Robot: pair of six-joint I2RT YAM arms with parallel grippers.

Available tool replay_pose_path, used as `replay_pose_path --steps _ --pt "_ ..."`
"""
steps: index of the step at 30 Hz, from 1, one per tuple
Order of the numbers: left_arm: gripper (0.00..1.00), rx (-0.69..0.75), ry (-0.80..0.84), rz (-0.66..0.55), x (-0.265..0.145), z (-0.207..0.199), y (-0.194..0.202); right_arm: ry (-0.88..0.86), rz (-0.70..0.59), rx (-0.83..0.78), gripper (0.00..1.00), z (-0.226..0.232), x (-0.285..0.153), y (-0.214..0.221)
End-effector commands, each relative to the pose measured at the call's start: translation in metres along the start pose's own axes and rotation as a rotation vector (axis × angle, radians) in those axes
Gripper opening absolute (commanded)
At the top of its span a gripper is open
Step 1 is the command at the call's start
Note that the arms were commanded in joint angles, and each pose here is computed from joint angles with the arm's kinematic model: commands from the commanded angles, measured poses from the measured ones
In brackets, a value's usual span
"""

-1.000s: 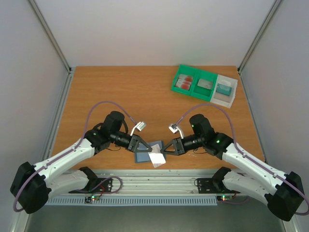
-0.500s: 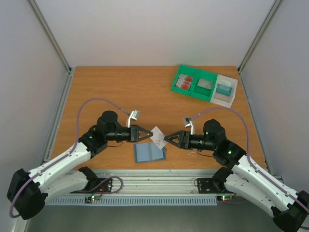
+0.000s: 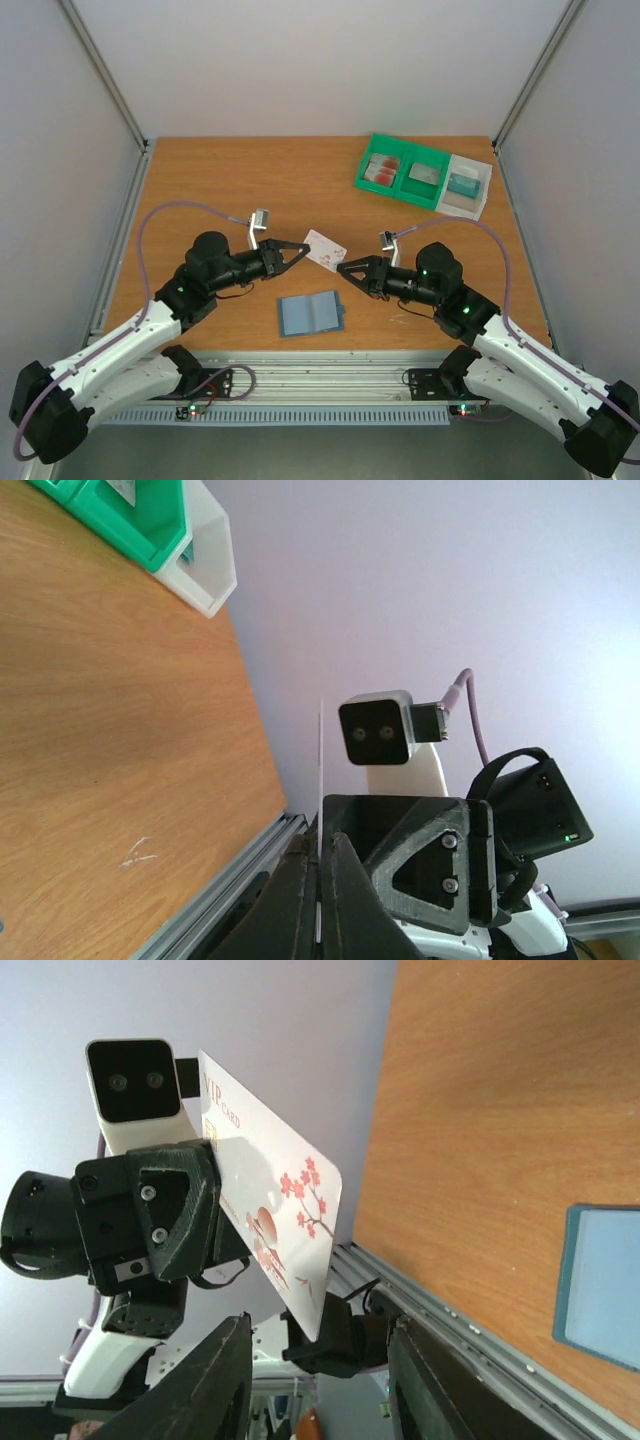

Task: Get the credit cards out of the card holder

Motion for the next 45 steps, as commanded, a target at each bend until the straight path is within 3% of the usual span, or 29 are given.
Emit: replay_pose_path --steps 1,7,14,18,20,23,29,31,36,45 --pt "0.0 -0.001 0.043 -0.078 0.001 -0.006 -0.01 -0.08 -0.023 -0.006 0.36 0.019 0.005 -0.004" --pt "0.0 -0.03 0.048 -0.092 0.003 0.0 -0.007 -0.098 -0.034 -0.001 0.22 0.022 0.009 -0.006" --pt "0.0 -0.036 0.042 -0.105 0.006 0.005 -0.008 -0.098 -0.04 0.016 0.14 0.02 0.01 -0.006" --pt "0.0 -0.038 0.051 -0.111 0.009 0.006 -0.009 -0.11 -0.045 0.004 0.01 0.022 0.009 -0.006" --pt "0.14 -0.04 0.051 -0.099 0.011 0.008 -0.007 -0.098 -0.063 -0.023 0.01 0.022 0.006 -0.006" --pt "0.43 -0.031 0.037 -0.08 0.011 0.011 -0.004 -0.046 -0.108 -0.068 0.01 0.021 -0.001 -0.008" --pt "0.77 0.052 -0.036 -0.053 0.009 0.018 0.0 0.027 -0.135 -0.133 0.01 0.012 -0.013 -0.006" --pt "0.96 0.096 -0.084 -0.011 0.009 0.019 0.001 0.057 -0.157 -0.168 0.01 0.012 -0.018 -0.006" --pt "0.99 0.207 -0.223 0.097 0.003 0.032 0.01 0.179 -0.194 -0.265 0.01 0.019 -0.024 -0.013" --pt "0.99 0.247 -0.431 0.293 -0.005 0.068 0.033 0.312 -0.248 -0.327 0.01 0.029 -0.01 -0.054"
Point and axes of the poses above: each gripper's point midway between its finger pads, its own x axis out along the fingers, its own z axis along the line the jaws close on, y = z × x, the point moved 6 cm from there along -x, back along the fingers, and after that the axes turned 15 degrees about x, right-handed, at the moved point
